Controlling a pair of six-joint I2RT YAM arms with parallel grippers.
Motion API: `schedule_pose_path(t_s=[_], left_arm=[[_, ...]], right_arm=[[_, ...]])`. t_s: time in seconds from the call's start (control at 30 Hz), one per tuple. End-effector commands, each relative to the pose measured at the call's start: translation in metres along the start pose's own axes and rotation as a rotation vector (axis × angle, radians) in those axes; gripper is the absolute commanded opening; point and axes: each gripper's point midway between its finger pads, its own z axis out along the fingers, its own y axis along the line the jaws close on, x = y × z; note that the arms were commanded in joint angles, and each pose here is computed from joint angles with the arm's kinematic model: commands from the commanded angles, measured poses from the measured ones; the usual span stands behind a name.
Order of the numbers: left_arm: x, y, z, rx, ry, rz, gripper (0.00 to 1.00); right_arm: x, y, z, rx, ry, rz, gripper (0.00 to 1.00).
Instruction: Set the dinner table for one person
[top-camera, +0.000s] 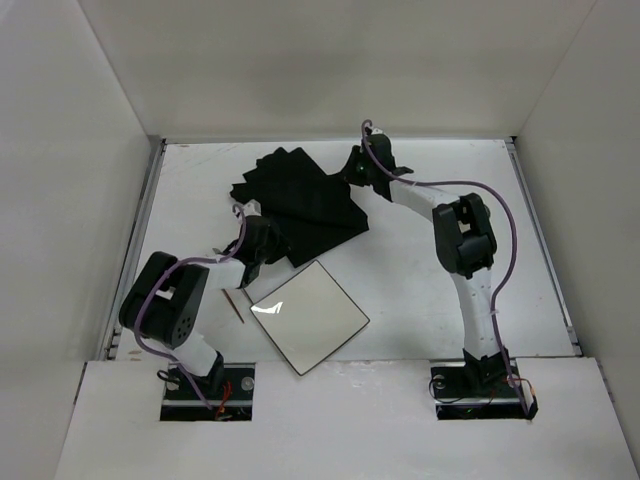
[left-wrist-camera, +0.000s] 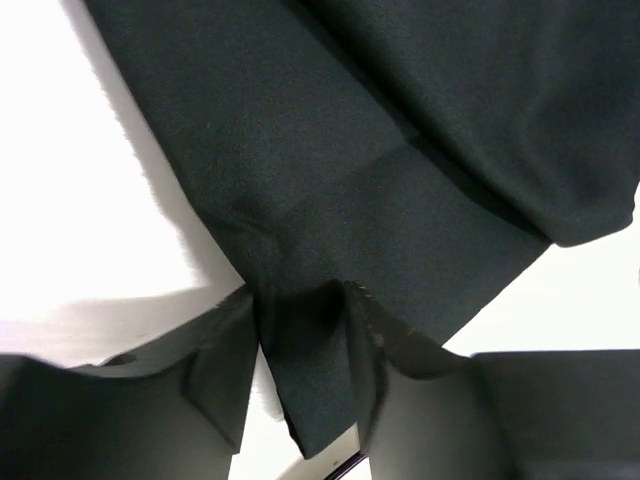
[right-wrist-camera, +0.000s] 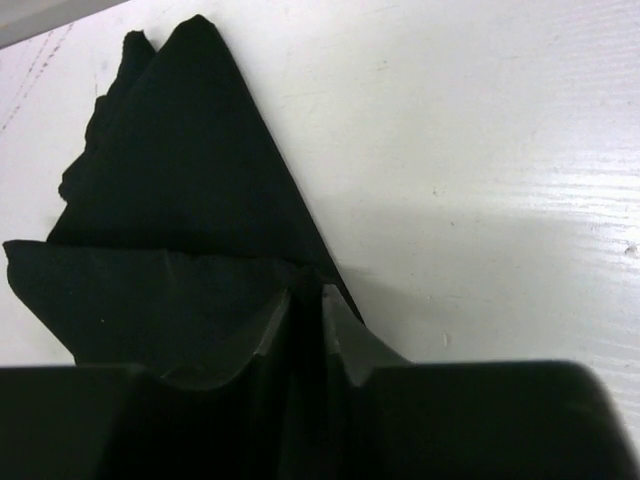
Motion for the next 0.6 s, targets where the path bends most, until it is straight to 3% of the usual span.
schedule_pose_path(t_s=[0.0, 0.13, 0.23, 0.4, 0.57], left_arm=[[0.051, 0.036, -0.001, -0.115, 0.166, 0.031, 0.33], [0.038, 0.040, 0.007, -0.137, 0.099, 0.005, 0.13], [0.018, 0.047, 0.007, -0.157, 0.020, -0.044, 0.08], [-0.007, 0.060, 0.003, -0.197, -0.064, -0.081, 0.05], [-0.018, 0.077, 0.000, -0.235, -0.094, -0.118, 0.04]], right_arm=[[-0.018, 0.018, -0.001, -0.042, -0.044, 0.011, 0.17], [-0.037, 0.030, -0.021, -0.073, -0.117, 0.062, 0.08], [-0.071, 0.020, -0.052, -0.072, -0.221, 0.137, 0.05], [-0.123, -0.062, -0.130, 0.057, -0.421, 0.295, 0.05], [-0.081, -0.142, -0.178, 0.221, -0.454, 0.405, 0.06]])
